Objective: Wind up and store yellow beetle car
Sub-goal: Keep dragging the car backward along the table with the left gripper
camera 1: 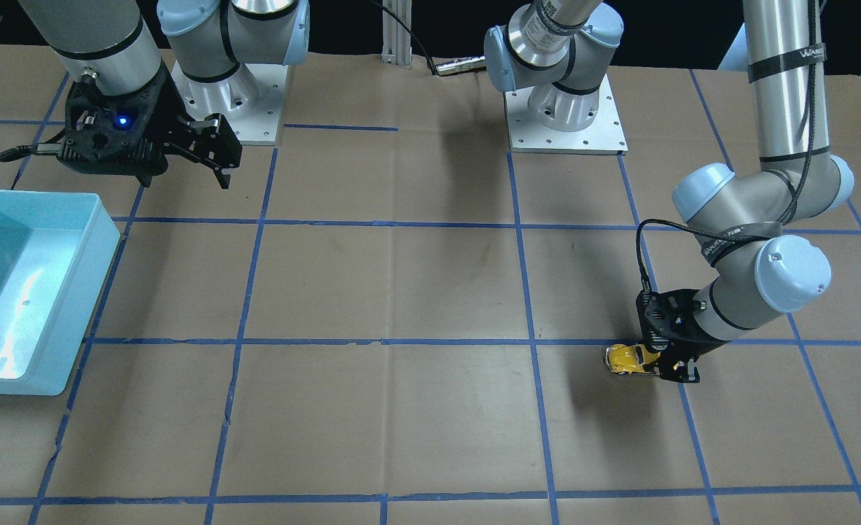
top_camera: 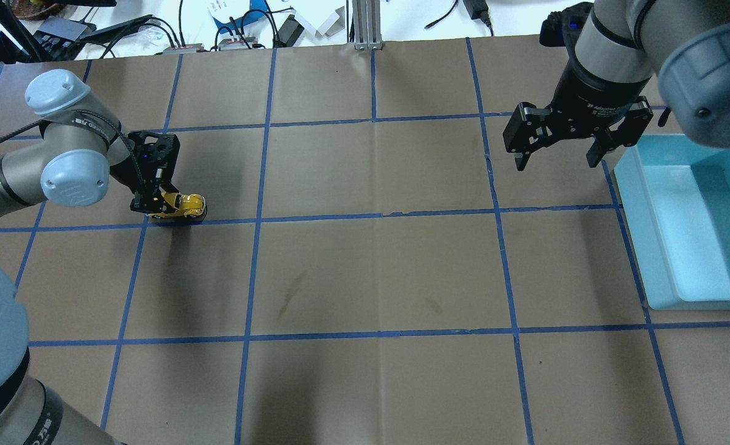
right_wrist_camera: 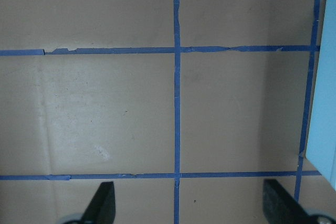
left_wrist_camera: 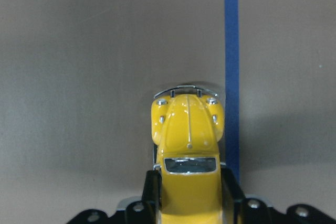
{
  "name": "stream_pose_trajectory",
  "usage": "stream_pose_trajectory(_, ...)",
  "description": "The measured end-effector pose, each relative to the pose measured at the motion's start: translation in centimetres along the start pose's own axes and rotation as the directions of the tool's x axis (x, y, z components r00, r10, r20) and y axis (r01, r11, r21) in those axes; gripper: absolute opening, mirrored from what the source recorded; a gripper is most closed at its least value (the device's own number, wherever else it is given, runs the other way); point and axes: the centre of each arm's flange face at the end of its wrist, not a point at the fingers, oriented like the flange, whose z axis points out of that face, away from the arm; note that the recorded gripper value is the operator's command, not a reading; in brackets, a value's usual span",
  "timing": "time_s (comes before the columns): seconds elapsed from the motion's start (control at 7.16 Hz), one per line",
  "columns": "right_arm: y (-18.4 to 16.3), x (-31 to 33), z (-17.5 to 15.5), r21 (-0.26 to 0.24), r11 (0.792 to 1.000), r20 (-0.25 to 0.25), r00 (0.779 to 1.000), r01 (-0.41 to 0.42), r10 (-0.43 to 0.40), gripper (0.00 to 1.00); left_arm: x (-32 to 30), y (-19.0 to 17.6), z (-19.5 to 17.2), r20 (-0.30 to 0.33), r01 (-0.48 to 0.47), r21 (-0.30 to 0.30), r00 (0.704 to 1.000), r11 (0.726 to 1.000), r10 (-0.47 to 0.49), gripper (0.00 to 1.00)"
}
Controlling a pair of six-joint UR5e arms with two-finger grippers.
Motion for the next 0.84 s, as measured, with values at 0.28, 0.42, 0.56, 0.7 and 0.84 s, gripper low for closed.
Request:
stream_pose_trajectory(0.28, 0.0, 0.0, 0.0, 0.001, 1.000, 0.000, 1.000, 0.000, 0.000, 1.00, 0.0, 0.6, -0.1, 0.002, 0.005, -0.001, 1.000, 1.000, -0.005, 0.29)
stream_pose_trajectory(0.42, 0.0, 0.0, 0.0, 0.002, 1.000, -0.001, 1.000, 0.000, 0.000, 1.00, 0.1, 1.1, -0.2, 0.003, 0.012, -0.001, 1.000, 1.000, -0.012, 0.29)
stream_pose_trajectory(0.56, 0.0, 0.0, 0.0, 0.002, 1.000, -0.002, 1.000, 0.000, 0.000, 1.00, 0.2, 1.8, -0.2, 0.004, 0.024, 0.000, 1.000, 1.000, -0.024, 0.29)
stream_pose_trajectory(0.7, 0.0, 0.0, 0.0, 0.001, 1.000, -0.002, 1.000, 0.000, 0.000, 1.00, 0.3, 2.2, -0.2, 0.003, 0.032, 0.000, 0.999, 1.000, -0.032, 0.29)
stream_pose_trajectory(0.84, 0.0, 0.0, 0.0, 0.001, 1.000, -0.002, 1.000, 0.000, 0.000, 1.00, 0.4, 2.4, -0.3, 0.004, 0.035, 0.000, 0.999, 0.999, -0.035, 0.30)
